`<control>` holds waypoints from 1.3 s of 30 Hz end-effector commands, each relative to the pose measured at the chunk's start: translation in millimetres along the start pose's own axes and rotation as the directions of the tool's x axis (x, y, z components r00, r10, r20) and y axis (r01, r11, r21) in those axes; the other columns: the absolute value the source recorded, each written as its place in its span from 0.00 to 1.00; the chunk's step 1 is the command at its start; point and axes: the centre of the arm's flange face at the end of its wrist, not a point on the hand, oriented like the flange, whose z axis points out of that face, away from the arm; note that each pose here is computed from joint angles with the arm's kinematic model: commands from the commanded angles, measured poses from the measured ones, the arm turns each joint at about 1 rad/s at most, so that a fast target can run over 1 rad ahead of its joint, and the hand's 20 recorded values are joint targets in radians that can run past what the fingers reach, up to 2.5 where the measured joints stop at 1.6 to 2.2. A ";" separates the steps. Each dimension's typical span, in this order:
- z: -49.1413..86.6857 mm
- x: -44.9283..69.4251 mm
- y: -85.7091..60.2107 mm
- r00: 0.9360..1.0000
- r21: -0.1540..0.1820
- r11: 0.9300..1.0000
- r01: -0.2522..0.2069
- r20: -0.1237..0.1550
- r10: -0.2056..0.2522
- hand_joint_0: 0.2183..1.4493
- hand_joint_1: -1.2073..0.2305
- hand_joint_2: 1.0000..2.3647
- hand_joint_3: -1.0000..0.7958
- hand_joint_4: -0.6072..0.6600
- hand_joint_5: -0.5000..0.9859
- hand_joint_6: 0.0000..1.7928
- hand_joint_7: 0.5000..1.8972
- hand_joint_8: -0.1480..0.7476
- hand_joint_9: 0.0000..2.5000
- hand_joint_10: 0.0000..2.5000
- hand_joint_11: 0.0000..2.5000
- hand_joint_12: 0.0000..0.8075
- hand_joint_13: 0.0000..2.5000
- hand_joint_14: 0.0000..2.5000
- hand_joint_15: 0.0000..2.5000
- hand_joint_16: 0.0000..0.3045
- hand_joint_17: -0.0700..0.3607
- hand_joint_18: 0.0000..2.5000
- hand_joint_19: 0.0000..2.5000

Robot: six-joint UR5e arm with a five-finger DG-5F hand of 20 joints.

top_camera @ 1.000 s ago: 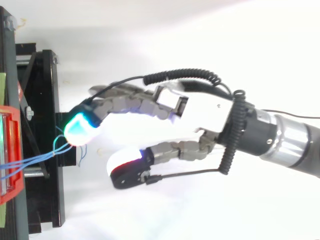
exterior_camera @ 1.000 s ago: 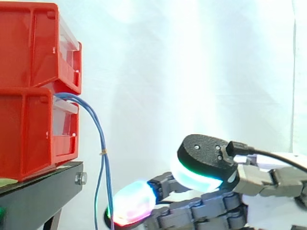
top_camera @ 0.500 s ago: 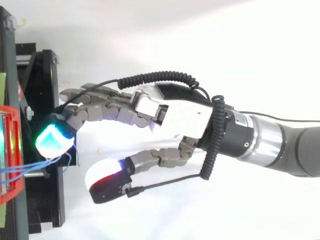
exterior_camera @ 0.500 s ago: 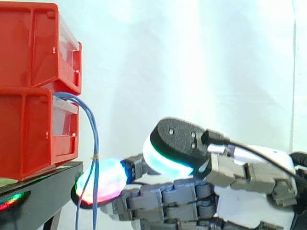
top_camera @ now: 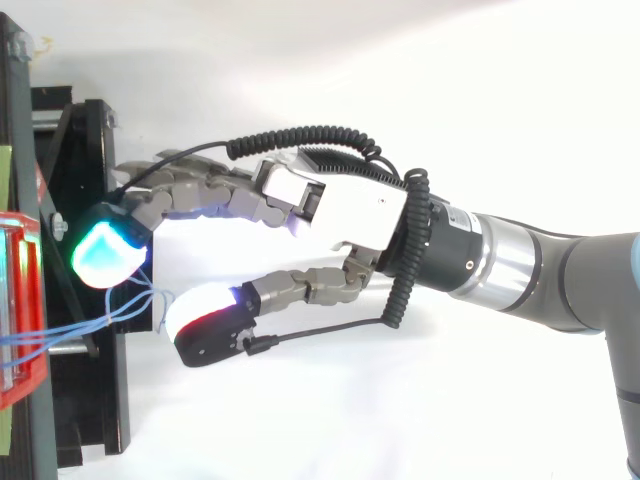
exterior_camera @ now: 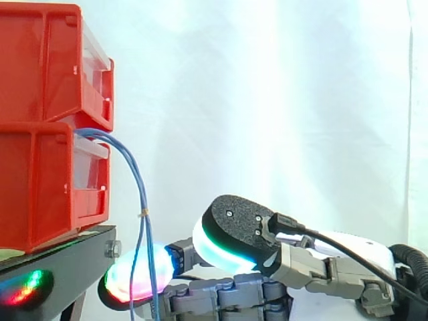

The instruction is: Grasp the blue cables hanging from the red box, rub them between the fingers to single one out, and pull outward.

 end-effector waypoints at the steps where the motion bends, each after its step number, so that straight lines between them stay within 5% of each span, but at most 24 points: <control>1: 1.1 -2.2 0.1 1.000 -0.003 1.000 -0.002 0.002 0.002 0.24 0.42 0.00 0.30 0.71 0.24 0.28 0.19 0.51 0.24 0.00 0.05 0.34 0.11 0.00 0.02 0.10 0.32 0.00 0.00; 5: 2.6 4.4 5.3 1.000 -0.022 1.000 -0.008 -0.019 0.008 0.25 0.42 0.00 0.30 0.73 0.25 0.28 0.22 0.52 0.27 0.00 0.07 0.34 0.14 0.00 0.03 0.09 0.31 0.03 0.00; 13: 15.0 11.8 21.9 1.000 -0.057 0.998 -0.025 -0.019 0.024 0.25 0.41 0.00 0.31 0.74 0.26 0.28 0.26 0.53 0.31 0.00 0.09 0.35 0.17 0.00 0.04 0.09 0.30 0.06 0.00; 24: 10.6 29.2 29.2 0.999 -0.064 0.997 -0.037 -0.036 0.035 0.26 0.41 0.00 0.31 0.74 0.27 0.28 0.26 0.53 0.32 0.00 0.10 0.35 0.18 0.00 0.05 0.09 0.30 0.07 0.00; 39: 8.0 35.6 31.1 0.998 -0.064 0.997 -0.053 -0.045 0.050 0.27 0.38 0.00 0.31 0.74 0.27 0.28 0.35 0.53 0.36 0.00 0.19 0.37 0.21 0.00 0.07 0.09 0.30 0.08 0.00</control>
